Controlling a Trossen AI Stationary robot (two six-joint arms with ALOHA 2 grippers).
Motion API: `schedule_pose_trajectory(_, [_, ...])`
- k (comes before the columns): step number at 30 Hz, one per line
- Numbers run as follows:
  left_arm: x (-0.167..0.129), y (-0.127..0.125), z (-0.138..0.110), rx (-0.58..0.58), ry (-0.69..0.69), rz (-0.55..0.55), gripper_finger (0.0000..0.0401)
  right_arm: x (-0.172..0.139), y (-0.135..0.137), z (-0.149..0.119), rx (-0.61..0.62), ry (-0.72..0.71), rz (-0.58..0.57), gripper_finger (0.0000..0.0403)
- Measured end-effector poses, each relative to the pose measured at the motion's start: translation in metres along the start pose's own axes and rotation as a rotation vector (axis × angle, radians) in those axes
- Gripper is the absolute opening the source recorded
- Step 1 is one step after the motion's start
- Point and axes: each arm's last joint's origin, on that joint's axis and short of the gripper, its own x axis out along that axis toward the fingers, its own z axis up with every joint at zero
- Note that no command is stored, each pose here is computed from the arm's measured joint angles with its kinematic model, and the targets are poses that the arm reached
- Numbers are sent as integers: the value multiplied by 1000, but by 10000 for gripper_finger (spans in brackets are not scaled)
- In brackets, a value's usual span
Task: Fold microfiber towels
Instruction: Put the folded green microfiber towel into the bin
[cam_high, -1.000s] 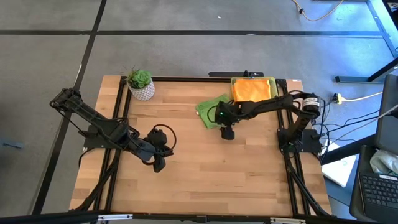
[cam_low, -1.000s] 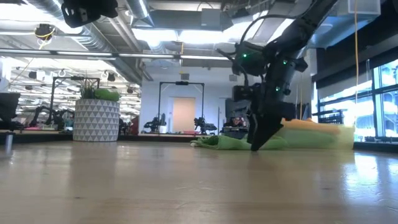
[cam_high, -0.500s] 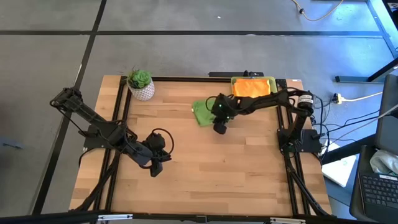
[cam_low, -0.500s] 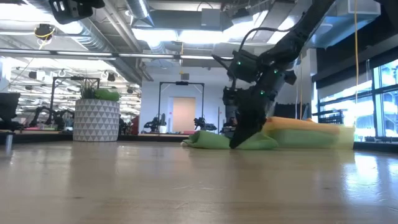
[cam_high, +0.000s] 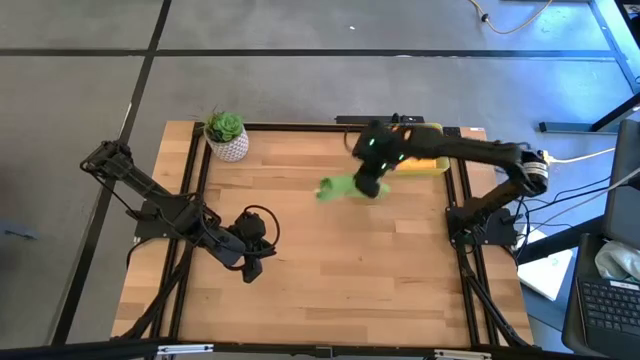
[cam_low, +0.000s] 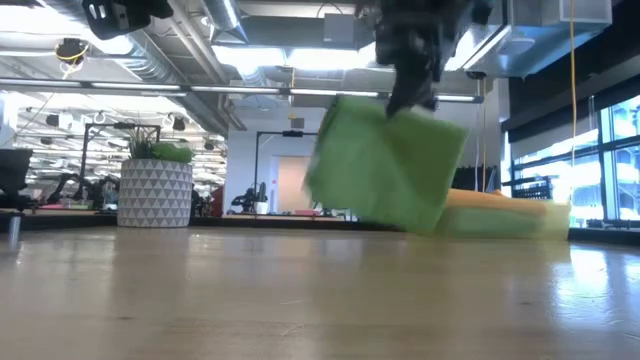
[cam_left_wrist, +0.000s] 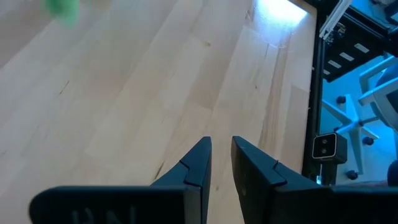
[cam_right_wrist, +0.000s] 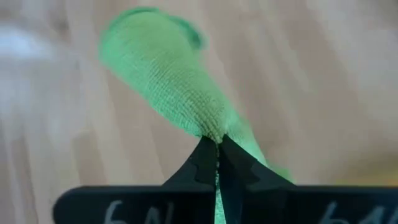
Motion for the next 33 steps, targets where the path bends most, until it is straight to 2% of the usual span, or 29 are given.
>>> schedule_pose_trajectory(5, [0, 0, 0, 13, -3, -4, 56, -52, -16, 12, 56, 99, -80, 2])
schedule_pose_trajectory(9, [0, 0, 0, 14, -3, -3, 56, -92, -27, 20, 68, 82, -211, 1])
schedule_pose_trajectory(13, [0, 0, 0, 36, -3, -3, 56, -122, -41, 27, 23, 45, -358, 1])
schedule_pose_trajectory(20, [0, -1, 1, 35, -2, -12, 56, -147, -84, 20, -119, 173, -695, 1])
schedule_pose_trajectory(24, [0, -1, 1, -37, -6, -9, 56, -148, -99, 18, -102, 190, -748, 1])
schedule_pose_trajectory(27, [0, -1, 1, -59, -11, -6, 56, -129, -108, 11, -83, 203, -660, 1])
schedule_pose_trajectory(33, [1, 2, 4, -110, -22, 8, 56, -69, -124, -30, -55, 408, -531, 1])
